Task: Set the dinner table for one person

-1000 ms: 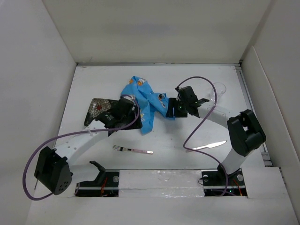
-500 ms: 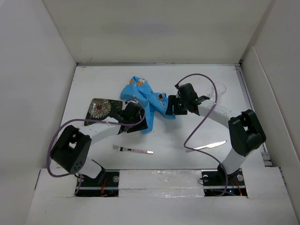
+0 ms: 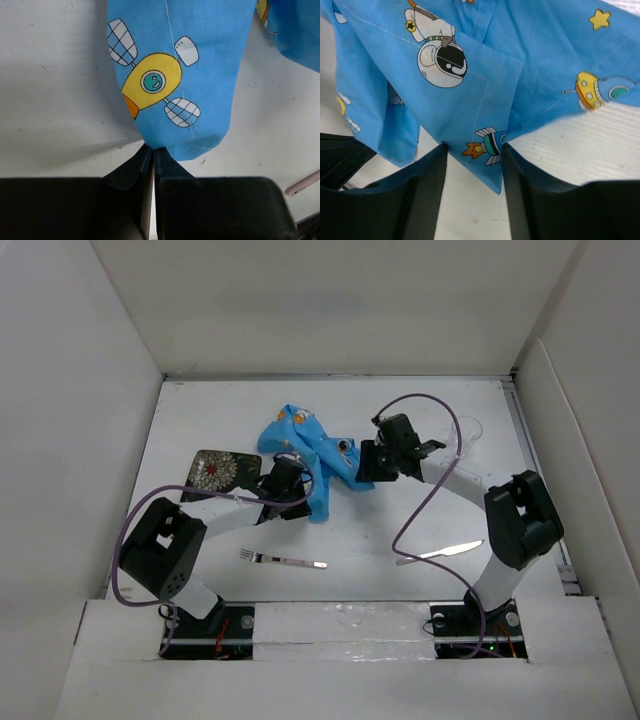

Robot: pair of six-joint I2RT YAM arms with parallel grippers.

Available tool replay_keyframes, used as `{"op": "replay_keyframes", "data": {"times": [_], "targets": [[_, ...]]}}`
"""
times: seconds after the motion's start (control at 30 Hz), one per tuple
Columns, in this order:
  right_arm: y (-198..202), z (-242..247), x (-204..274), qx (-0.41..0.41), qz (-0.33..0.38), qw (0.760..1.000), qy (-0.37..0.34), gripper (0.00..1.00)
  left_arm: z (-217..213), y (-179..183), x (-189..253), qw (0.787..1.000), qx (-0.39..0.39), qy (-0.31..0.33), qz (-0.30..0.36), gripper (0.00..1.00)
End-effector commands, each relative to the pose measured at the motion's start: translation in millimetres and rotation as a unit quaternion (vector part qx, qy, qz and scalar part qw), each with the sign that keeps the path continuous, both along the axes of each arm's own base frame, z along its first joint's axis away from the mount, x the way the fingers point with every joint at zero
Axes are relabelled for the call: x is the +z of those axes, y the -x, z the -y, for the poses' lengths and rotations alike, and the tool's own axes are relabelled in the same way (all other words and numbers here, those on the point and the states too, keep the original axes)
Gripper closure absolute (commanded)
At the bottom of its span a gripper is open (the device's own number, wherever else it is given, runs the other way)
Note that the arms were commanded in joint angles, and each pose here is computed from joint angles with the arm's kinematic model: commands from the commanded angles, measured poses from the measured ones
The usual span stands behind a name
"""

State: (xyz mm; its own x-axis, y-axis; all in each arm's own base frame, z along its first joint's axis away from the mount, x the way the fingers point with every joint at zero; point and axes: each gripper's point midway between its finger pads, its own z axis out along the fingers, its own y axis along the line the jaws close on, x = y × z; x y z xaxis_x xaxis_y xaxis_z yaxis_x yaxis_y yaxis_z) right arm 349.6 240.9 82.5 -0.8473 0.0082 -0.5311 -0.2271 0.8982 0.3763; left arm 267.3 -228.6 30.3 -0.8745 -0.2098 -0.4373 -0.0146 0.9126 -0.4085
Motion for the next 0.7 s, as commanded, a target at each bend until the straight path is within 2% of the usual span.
{"op": "replay_keyframes", "data": {"times": [0.0,0.03,0.07,0.17,0.23,0.37,0.5,0.57,0.63,0.67], "targets": [[-19.1,-4.3,4.9,0.001,0.021,1.0,0.0,0.51,-1.8,-1.6,17.0,1.0,0.0,0.007,0.02,1.0],[-20.0,-5.0,5.7,0.002,0.022,1.0,-0.001,0.57,-3.5,-2.2,21.1,1.0,0.001,0.005,0.025,1.0],[-21.2,-5.7,8.1,0.002,0.024,1.0,-0.003,0.68,-2.7,-5.8,34.0,0.999,0.003,0.011,0.04,1.0],[-24.5,-3.1,18.7,-0.003,0.035,0.999,-0.009,0.91,-7.8,-12.3,59.7,0.997,0.012,0.009,0.073,1.0],[-21.1,-4.0,25.1,0.002,0.036,0.999,-0.015,0.99,-12.5,-13.9,70.7,0.996,0.018,0.011,0.081,1.0],[-11.8,-5.4,52.6,0.009,0.051,0.998,-0.039,1.0,-31.0,-23.3,106.7,0.991,0.045,0.029,0.121,1.0],[-2.0,1.7,97.4,-0.008,0.063,0.995,-0.074,1.0,-53.9,-24.7,127.0,0.989,0.064,0.013,0.135,1.0],[6.2,0.0,118.3,-0.008,0.04,0.992,-0.122,1.0,-68.2,-28.9,146.2,0.985,0.078,0.01,0.156,1.0],[18.0,0.1,149.2,0.003,0.048,0.987,-0.153,1.0,-86.0,-30.3,160.1,0.981,0.099,-0.001,0.168,1.0],[20.3,0.7,161.6,0.001,0.058,0.985,-0.161,1.0,-92.1,-31.5,183.3,0.974,0.107,0.0,0.201,1.0]]}}
